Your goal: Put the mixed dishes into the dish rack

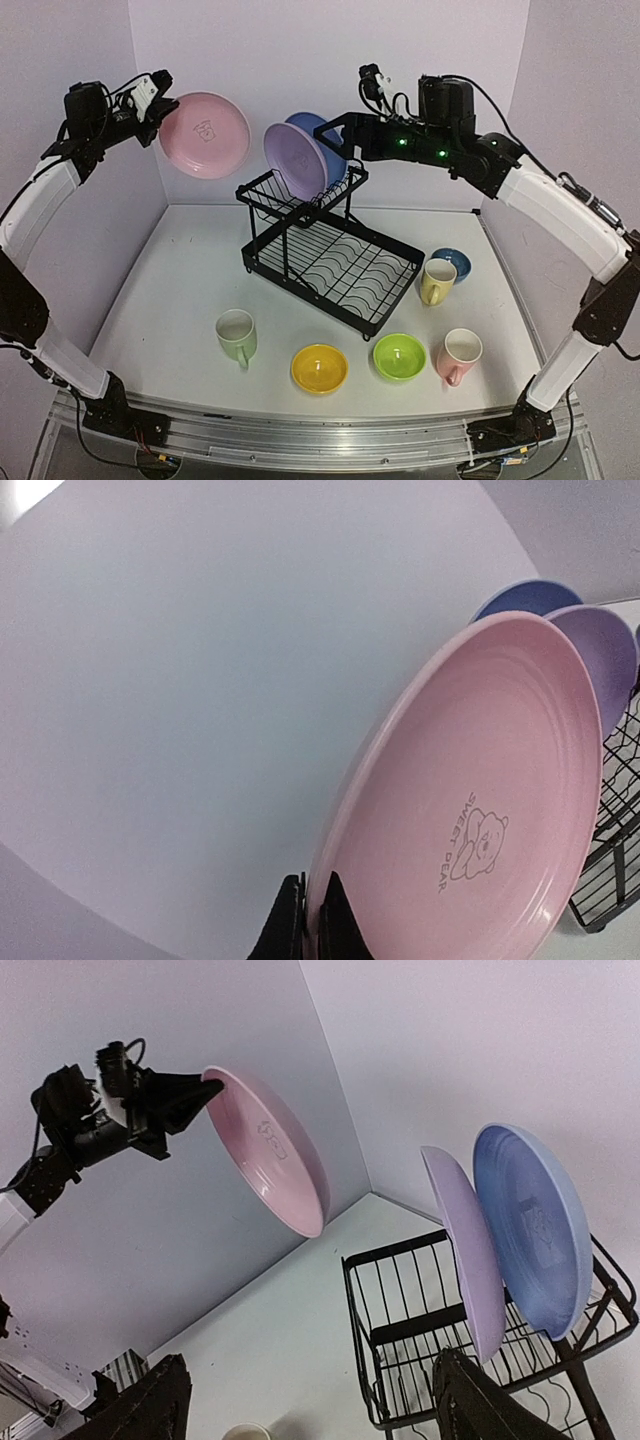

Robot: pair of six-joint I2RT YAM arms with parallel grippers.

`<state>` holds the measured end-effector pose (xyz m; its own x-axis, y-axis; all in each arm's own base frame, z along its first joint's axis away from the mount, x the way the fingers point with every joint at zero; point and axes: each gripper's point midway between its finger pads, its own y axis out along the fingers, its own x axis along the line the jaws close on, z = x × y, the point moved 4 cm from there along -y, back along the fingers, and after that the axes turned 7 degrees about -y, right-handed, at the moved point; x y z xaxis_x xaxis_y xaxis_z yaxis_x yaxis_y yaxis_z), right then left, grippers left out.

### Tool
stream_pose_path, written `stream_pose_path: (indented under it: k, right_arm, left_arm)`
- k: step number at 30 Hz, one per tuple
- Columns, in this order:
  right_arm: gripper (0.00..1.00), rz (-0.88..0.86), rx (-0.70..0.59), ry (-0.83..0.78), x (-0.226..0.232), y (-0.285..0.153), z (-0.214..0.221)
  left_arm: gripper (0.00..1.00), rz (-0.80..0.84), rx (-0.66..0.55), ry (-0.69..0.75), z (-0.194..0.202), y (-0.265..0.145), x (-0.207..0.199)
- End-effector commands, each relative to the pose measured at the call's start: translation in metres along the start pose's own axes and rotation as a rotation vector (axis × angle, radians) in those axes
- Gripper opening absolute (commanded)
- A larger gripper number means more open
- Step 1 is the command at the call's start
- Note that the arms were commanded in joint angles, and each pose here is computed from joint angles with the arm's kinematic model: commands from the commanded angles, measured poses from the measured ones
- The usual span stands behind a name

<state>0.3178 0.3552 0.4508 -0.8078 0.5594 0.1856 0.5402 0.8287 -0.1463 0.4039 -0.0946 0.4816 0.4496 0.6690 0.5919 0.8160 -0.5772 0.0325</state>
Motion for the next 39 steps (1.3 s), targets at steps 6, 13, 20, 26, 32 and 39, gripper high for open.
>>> stream_pose_path:
  k: [6,13,20,26,32,39]
  right_arm:
    - [0.81,-0.069,-0.101,-0.039,0.009,0.017,-0.02]
    - [0.81,-0.061,-0.105,-0.05,0.008,0.014,-0.018]
    - [0.8,-0.042,-0.106,-0.053,0.004,0.019,-0.012]
    - [0.81,-0.038,-0.097,-0.062,0.001,0.024,-0.007]
    - [0.82,-0.016,-0.08,-0.067,-0.003,0.025,0.001]
    - [0.82,-0.011,-0.073,-0.063,-0.005,0.032,0.005]
  left_arm:
    - [0.0,0.273,-0.384,0.296,-0.092,0.025,-0.053]
    - [0.0,0.346,-0.466,0.39,-0.099,0.055,-0.079]
    - [0.0,0.351,-0.474,0.395,-0.093,0.079,-0.087]
    - [0.0,0.342,-0.453,0.334,-0.087,0.099,-0.095]
    - [0.0,0.355,-0.424,0.312,-0.074,0.11,-0.101]
    - [0.0,0.402,-0.419,0.327,-0.062,0.105,-0.115]
